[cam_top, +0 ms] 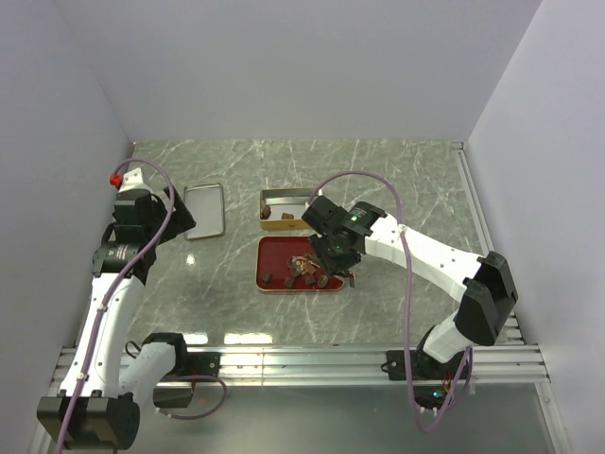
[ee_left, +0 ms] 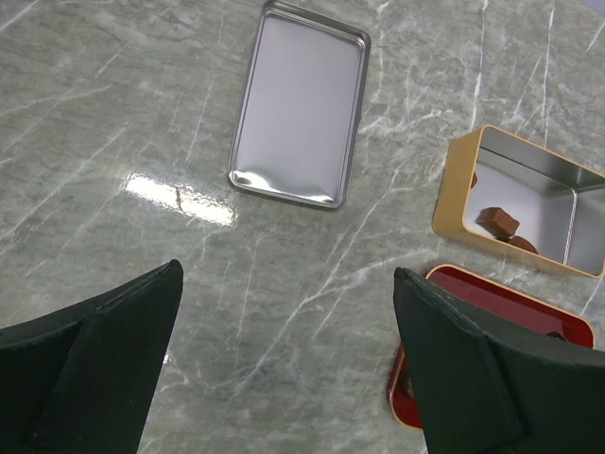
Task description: Pack the chocolate
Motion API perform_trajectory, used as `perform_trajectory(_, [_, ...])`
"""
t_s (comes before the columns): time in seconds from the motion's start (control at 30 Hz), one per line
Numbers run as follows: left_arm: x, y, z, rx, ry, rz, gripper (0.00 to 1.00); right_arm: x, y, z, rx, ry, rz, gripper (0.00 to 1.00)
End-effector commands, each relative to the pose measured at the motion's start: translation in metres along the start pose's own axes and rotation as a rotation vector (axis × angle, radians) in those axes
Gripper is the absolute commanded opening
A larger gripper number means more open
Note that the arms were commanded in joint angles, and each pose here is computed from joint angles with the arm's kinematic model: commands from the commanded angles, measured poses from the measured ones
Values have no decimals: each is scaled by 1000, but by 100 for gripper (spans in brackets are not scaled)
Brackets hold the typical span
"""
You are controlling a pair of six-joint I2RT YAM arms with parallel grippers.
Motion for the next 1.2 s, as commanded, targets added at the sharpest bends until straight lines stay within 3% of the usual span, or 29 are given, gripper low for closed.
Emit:
perform_trajectory(0.0, [2, -4, 2, 1, -3, -18, 99, -8, -6, -4, -19, 12, 10, 48])
perform_trajectory(0.27, [2, -5, 2, 4, -3, -21, 99, -6, -16, -3, 1, 27, -2, 40])
perform_trajectory(0.63, [3, -4, 2, 2, -9, -24, 99, 23, -47, -5, -15, 23, -83, 38])
perform_trajectory(0.97, [3, -2, 1, -1, -4, -20, 100, 30, -51, -6, -13, 25, -82, 39])
perform_trajectory(1.17, [1, -1, 1, -3, -8, -13, 100, 20, -50, -6, 5, 13, -66, 47])
Point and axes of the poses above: each gripper's point midway between its finger pads, its own y axis out along the fingers, its own z axis along the line the jaws close on, x = y × z, the point moved 2 cm from there along -y, back along the fingers, and after that the axes turned 3 degrees about -y, right-handed, at the moved point
